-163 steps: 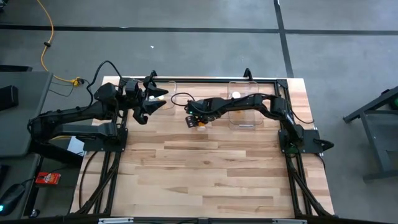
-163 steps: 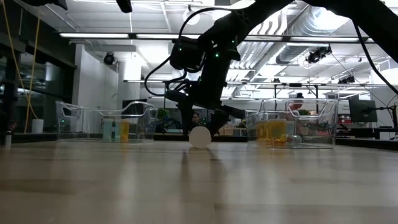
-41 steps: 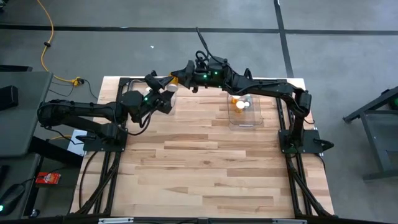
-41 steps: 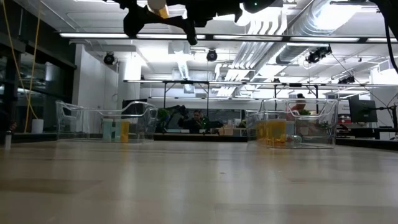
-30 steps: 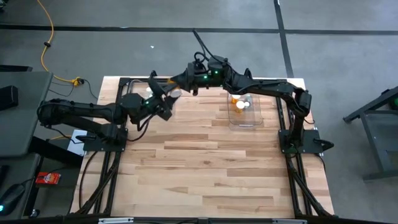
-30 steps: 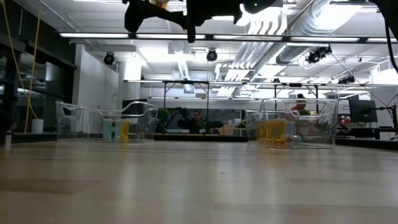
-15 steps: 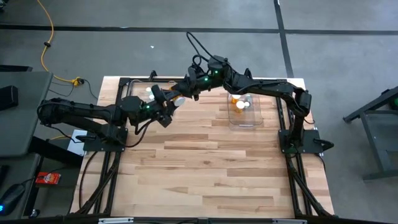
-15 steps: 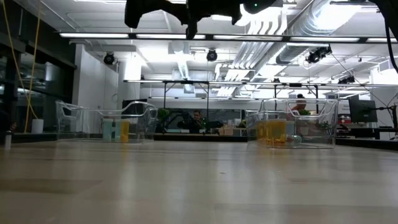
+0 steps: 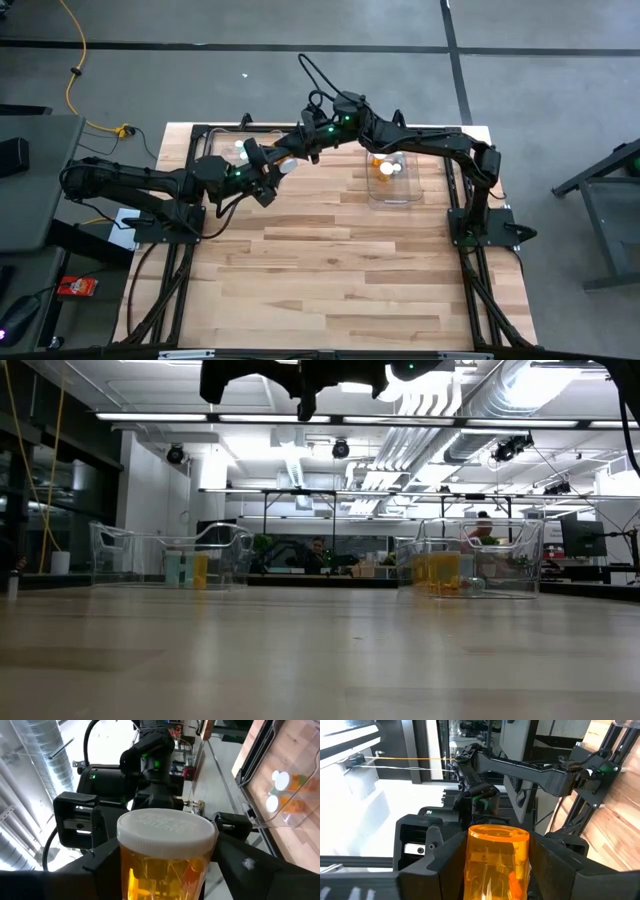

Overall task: Pick and place medicine bottles into bin by pill shape (circle, oval)
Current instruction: Put the orange capsule bottle into the right transparent bin

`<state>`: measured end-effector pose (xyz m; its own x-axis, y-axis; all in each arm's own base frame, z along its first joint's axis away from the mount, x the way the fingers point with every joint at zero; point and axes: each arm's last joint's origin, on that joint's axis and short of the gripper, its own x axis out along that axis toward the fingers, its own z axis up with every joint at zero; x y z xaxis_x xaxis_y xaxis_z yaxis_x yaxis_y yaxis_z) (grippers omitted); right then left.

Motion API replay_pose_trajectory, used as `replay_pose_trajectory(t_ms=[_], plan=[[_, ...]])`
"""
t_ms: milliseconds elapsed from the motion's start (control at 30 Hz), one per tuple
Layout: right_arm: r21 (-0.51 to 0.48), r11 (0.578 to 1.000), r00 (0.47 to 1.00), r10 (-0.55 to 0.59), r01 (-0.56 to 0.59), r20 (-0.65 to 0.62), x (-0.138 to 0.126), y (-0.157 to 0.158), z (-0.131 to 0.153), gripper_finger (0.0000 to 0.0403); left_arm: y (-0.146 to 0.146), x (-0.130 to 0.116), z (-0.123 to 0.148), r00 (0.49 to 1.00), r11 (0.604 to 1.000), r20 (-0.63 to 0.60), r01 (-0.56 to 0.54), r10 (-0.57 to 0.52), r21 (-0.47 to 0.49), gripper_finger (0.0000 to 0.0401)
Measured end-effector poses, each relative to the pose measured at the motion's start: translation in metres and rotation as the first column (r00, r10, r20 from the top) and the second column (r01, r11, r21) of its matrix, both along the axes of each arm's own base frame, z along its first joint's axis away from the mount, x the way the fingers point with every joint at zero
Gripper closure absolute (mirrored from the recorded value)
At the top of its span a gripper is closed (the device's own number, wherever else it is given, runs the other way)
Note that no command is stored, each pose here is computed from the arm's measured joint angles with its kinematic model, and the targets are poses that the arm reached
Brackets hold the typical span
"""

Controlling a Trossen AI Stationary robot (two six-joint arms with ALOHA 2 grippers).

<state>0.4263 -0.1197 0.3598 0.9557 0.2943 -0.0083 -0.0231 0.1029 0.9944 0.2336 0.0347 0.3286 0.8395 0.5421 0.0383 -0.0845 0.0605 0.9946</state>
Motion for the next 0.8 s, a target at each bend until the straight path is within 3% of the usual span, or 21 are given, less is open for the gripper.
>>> replay_pose_trajectory(t_ms=[400, 800], plan=[[-0.032, 0.999, 1.000, -0.022, 0.022, 0.009, 0.000, -0.001, 0.000, 0.0206, 0.000, 0.000, 0.000, 1.000, 1.000, 0.002, -0.001, 0.001, 0.000, 0.0194], [-0.139, 0.983, 0.990, -0.105, 0.117, 0.093, -0.005, -0.016, 0.007, 0.0205, 0.001, -0.001, 0.002, 0.999, 0.999, 0.046, -0.010, 0.012, -0.048, 0.0206]])
